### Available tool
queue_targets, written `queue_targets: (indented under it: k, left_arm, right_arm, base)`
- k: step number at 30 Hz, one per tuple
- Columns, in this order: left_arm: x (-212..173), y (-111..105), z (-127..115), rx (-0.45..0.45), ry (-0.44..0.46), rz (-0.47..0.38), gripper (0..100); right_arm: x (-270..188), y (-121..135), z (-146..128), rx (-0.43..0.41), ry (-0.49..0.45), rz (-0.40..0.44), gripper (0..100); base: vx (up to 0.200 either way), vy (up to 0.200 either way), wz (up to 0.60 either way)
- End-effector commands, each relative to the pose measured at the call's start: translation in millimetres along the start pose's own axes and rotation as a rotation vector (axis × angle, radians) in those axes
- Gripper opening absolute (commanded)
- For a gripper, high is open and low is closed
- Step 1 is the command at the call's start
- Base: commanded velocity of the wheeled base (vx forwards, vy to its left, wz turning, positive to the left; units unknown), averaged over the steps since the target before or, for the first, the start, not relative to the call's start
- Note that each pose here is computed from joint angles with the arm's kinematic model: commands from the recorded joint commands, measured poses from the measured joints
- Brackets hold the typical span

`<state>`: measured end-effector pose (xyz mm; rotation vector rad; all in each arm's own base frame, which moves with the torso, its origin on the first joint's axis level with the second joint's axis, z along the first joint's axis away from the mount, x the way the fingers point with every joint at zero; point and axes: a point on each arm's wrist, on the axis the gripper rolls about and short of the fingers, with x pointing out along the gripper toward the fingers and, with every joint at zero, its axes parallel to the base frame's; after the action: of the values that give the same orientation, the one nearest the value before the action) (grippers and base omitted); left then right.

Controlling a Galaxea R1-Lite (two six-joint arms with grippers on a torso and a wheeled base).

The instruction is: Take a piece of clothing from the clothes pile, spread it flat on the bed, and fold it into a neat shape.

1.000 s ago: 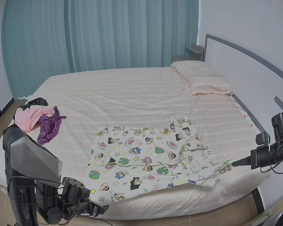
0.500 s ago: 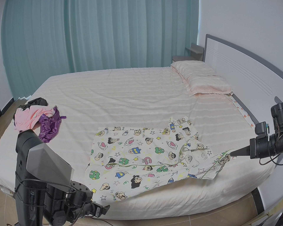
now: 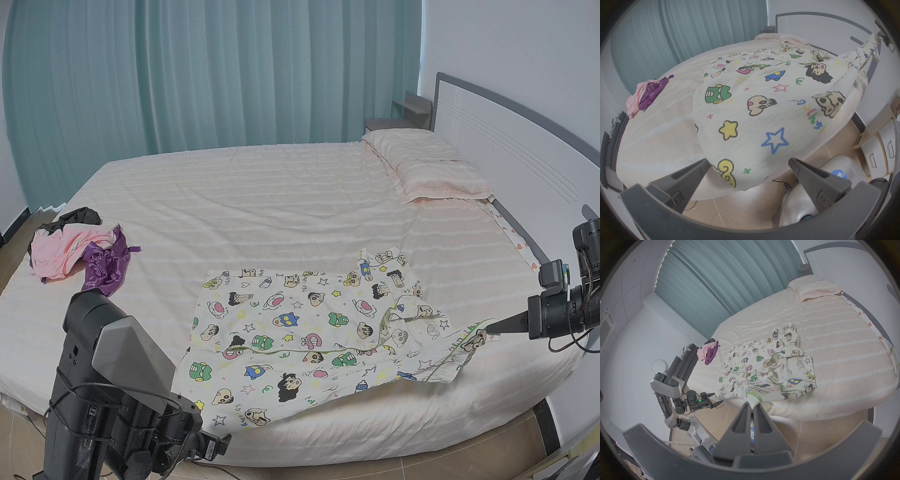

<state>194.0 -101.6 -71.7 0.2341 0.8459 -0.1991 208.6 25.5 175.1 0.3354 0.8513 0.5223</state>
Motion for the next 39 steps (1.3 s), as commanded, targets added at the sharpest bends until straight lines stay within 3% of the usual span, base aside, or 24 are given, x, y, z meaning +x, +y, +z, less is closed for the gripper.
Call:
queue_targets:
  k: [1, 2, 3, 16, 25, 30, 34, 39]
  left_arm:
    - [6.5, -1.2, 5.9, -0.016, -0.039, -0.001, 100]
    - [7.3, -1.1, 6.8, -0.018, -0.044, 0.003, 100]
    - [7.3, -1.1, 6.8, -0.018, -0.044, 0.003, 0]
    - [-6.9, 6.7, -2.6, -0.011, 0.011, 0.031, 0]
    - [-25.6, 18.4, 17.5, -0.026, -0.086, 0.045, 0]
    - [-45.1, 22.1, 21.6, -0.010, -0.039, -0.027, 0]
    - [-57.1, 24.0, 15.2, 0.014, 0.077, -0.058, 0]
    - [-60.4, 24.5, 15.8, 0.016, 0.093, -0.077, 0]
  right_arm:
    - [0.0, 0.0, -1.1, 0.001, 0.002, 0.001, 0]
    - [0.1, -0.1, -1.5, 0.001, 0.003, -0.001, 0]
    - [0.1, -0.1, -1.5, 0.001, 0.003, -0.001, 0]
    - [2.8, -3.6, -10.3, 0.019, 0.032, -0.011, 0]
    - [1.1, -7.2, -31.7, 0.044, 0.075, -0.029, 0]
    - [-3.2, -6.6, -43.2, 0.048, 0.085, -0.034, 0]
    - [-0.7, -9.1, -58.0, 0.053, 0.131, -0.035, 0]
    - [2.1, -13.0, -75.5, 0.042, 0.188, -0.045, 0]
  base:
    - [0.000, 0.000, 0.00]
    - [0.000, 0.000, 0.00]
    - [0.000, 0.000, 0.00]
    - [0.000, 0.000, 0.00]
    - [0.000, 0.000, 0.00]
    - [0.000, 0.000, 0.00]
    - [0.000, 0.000, 0.00]
    - [0.000, 0.000, 0.00]
